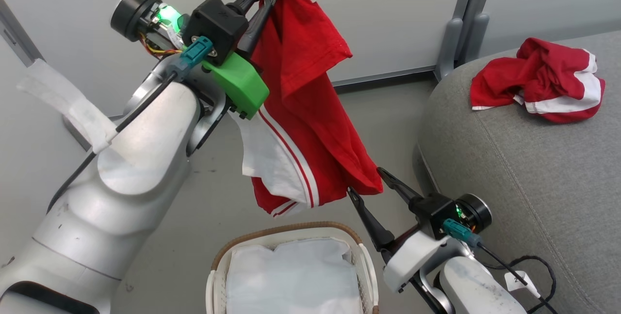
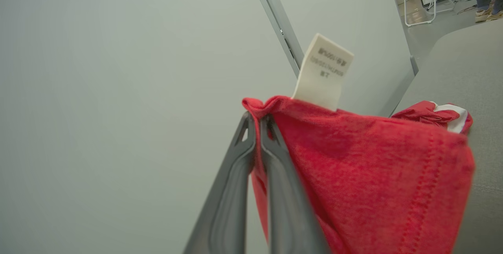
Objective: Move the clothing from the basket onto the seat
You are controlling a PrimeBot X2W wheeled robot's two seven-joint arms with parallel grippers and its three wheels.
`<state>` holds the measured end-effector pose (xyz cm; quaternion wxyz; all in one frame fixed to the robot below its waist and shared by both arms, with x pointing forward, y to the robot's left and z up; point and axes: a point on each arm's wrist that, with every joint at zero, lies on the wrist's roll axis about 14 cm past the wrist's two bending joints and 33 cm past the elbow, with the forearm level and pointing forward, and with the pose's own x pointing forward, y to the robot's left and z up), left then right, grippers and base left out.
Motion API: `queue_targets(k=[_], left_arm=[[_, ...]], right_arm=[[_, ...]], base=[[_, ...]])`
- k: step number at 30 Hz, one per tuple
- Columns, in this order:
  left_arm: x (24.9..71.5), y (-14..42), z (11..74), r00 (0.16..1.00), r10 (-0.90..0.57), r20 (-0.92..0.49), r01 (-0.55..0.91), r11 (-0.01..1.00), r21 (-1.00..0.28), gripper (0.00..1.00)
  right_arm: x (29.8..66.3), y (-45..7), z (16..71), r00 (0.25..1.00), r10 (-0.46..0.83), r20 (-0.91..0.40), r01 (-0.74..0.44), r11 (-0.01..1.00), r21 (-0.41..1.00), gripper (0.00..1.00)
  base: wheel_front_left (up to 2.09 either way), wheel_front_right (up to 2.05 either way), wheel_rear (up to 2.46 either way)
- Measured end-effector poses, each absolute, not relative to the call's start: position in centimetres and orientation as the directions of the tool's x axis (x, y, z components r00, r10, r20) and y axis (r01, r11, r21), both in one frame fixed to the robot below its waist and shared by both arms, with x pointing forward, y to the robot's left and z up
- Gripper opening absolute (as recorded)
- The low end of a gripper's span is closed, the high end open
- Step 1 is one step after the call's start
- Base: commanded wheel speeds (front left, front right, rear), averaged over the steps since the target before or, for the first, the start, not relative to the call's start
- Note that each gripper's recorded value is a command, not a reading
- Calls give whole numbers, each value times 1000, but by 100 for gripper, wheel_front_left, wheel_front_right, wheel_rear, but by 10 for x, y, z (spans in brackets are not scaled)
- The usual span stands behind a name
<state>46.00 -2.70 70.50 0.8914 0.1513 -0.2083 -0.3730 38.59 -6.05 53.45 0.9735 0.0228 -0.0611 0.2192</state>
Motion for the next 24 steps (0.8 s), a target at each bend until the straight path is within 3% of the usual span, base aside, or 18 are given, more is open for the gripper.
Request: queue_targets(k=[19, 20, 21, 22, 23, 24], left_arm=[[425, -65, 724, 504, -806, 310, 681, 592, 431, 0], [424, -65, 724, 501, -807, 312, 685, 590, 427, 0], [423, -65, 725, 498, -809, 313, 689, 588, 424, 0], [422, -65, 725, 496, -809, 316, 692, 588, 420, 0], [421, -65, 726, 495, -809, 318, 694, 588, 416, 0], [421, -65, 726, 495, -808, 320, 695, 589, 412, 0]], right_arm=[[425, -29, 569, 834, 526, 164, -515, 850, -110, 100], [425, -26, 570, 830, 533, 163, -521, 846, -113, 91], [425, -23, 568, 826, 541, 158, -529, 841, -112, 47], [425, -21, 567, 822, 548, 154, -537, 837, -109, 36], [425, -18, 567, 819, 554, 152, -544, 833, -103, 13], [425, -17, 567, 816, 557, 151, -548, 830, -99, 0]], base=[[0, 0, 0], [0, 0, 0], [0, 0, 0], [0, 0, 0], [0, 0, 0], [0, 0, 0]])
